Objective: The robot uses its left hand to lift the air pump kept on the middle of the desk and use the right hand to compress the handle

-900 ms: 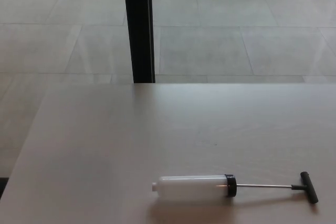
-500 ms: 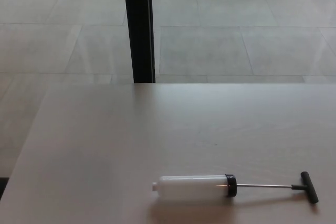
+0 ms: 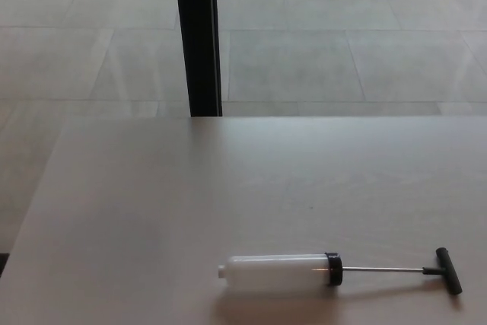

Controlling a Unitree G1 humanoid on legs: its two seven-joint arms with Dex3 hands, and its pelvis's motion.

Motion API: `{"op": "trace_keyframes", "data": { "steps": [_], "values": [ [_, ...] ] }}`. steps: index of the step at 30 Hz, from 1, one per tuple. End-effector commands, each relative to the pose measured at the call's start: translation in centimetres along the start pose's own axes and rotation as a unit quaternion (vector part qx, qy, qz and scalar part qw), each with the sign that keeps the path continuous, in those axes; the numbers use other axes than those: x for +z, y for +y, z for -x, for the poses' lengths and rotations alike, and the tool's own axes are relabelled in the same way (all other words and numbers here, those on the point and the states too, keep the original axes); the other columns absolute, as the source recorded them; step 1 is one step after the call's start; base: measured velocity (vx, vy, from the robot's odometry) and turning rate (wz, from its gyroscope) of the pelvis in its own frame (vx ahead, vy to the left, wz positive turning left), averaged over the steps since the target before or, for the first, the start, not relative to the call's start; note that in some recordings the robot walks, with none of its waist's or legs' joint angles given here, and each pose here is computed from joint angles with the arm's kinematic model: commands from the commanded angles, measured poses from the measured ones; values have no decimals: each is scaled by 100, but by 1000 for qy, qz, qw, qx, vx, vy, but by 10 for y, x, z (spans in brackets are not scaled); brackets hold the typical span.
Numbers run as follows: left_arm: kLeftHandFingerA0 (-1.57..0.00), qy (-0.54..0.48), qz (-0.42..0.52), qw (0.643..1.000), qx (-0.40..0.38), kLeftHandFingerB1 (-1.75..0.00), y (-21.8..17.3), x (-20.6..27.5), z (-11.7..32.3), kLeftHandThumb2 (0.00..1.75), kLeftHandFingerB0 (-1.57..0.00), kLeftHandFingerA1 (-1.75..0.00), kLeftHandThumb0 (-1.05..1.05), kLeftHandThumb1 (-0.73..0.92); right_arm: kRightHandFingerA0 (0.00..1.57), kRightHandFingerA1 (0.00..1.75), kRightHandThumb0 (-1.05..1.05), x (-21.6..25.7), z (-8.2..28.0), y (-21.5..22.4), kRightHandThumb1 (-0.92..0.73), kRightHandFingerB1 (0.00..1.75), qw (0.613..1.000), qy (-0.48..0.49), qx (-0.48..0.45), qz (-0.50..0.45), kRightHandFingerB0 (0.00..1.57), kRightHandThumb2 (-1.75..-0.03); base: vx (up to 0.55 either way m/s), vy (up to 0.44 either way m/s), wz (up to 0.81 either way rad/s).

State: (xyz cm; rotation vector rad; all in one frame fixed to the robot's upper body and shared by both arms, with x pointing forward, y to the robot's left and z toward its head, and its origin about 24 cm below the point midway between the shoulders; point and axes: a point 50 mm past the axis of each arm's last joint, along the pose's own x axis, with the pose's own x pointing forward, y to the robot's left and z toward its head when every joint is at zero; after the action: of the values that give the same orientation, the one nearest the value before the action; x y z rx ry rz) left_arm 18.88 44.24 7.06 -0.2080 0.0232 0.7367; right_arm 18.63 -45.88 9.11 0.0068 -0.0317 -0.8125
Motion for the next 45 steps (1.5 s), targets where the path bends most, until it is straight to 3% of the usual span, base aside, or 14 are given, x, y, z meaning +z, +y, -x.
{"op": "trace_keyframes", "data": {
  "steps": [1, 2, 3, 6, 9, 11, 12, 13, 17, 18, 19, 20, 21, 45],
  "values": [
    [-40, -196, -129, 938, -253, -41, -163, 80, 24, 66, -38, -49, -72, 86, 22, 50, -68, 71, -2, 66, -67, 41, 978, -166, 119, 37, 10, -98, 0, 0, 0],
    [-33, -213, -137, 927, -277, -52, -178, 82, 32, 109, -25, -59, -64, 70, 18, 49, -67, 72, 0, 74, -68, 40, 975, -171, 136, 39, 6, -98, 0, 0, 0],
    [-38, -223, -153, 916, -296, -41, -191, 81, 37, 64, -35, -50, -65, 87, 27, 39, -61, 72, 3, 81, -85, 27, 972, -182, 144, 44, 14, -65, 0, 0, 0],
    [-49, -258, -221, 865, -369, -43, -243, 72, 68, 65, -43, -58, -74, 83, 26, 50, -71, 73, 16, 112, -67, 41, 962, -189, 190, 54, 10, -100, 0, 0, 0],
    [-52, -280, -259, 834, -398, -46, -268, 65, 84, 64, -41, -59, -75, 80, 33, 39, -70, 71, 27, 125, -84, 29, 953, -200, 221, 61, 20, -65, 0, 0, 0],
    [-58, -266, -268, 825, -422, -45, -284, 49, 96, 63, -46, -55, -74, 78, 24, 51, -72, 63, 37, 140, -65, 42, 944, -199, 257, 62, 12, -99, 0, 0, 0],
    [-61, -269, -269, 822, -424, -46, -286, 47, 99, 63, -48, -57, -71, 78, 30, 39, -69, 63, 38, 141, -84, 30, 942, -201, 259, 65, 19, -65, 0, 0, 0],
    [-59, -269, -265, 819, -431, -46, -290, 42, 104, 62, -48, -58, -70, 77, 22, 51, -72, 63, 39, 145, -67, 43, 939, -205, 265, 71, 13, -98, 0, 0, 0],
    [-61, -245, -267, 814, -454, -47, -301, 26, 116, 63, -50, -59, -68, 78, 29, 39, -67, 59, 45, 153, -85, 30, 936, -202, 278, 80, 19, -65, 0, 0, 0],
    [-63, -245, -279, 808, -458, -47, -302, 23, 118, 63, -51, -59, -70, 78, 24, 51, -70, 57, 46, 154, -68, 43, 936, -200, 278, 78, 11, -100, 0, 0, 0],
    [-60, -240, -290, 800, -467, -48, -303, 19, 120, 63, -49, -61, -72, 80, 31, 41, -68, 55, 47, 155, -86, 30, 937, -198, 279, 73, 20, -66, 0, 0, 0],
    [-61, -235, -296, 796, -472, -50, -303, 16, 121, 62, -50, -64, -74, 80, 24, 53, -72, 53, 48, 156, -66, 44, 938, -194, 281, 68, 14, -100, 0, 0, 0],
    [-59, -225, -315, 785, -484, -49, -303, 8, 122, 64, -49, -64, -77, 81, 29, 42, -72, 48, 49, 158, -83, 30, 939, -180, 289, 59, 20, -65, 0, 0, 0],
    [-49, -262, -459, 658, -536, -47, -312, -38, 161, 66, -41, -63, -85, 84, 46, 49, -58, 29, 60, 157, -78, 36, 956, -168, 240, 3, 36, -63, 0, 0, 0]
  ]
}}
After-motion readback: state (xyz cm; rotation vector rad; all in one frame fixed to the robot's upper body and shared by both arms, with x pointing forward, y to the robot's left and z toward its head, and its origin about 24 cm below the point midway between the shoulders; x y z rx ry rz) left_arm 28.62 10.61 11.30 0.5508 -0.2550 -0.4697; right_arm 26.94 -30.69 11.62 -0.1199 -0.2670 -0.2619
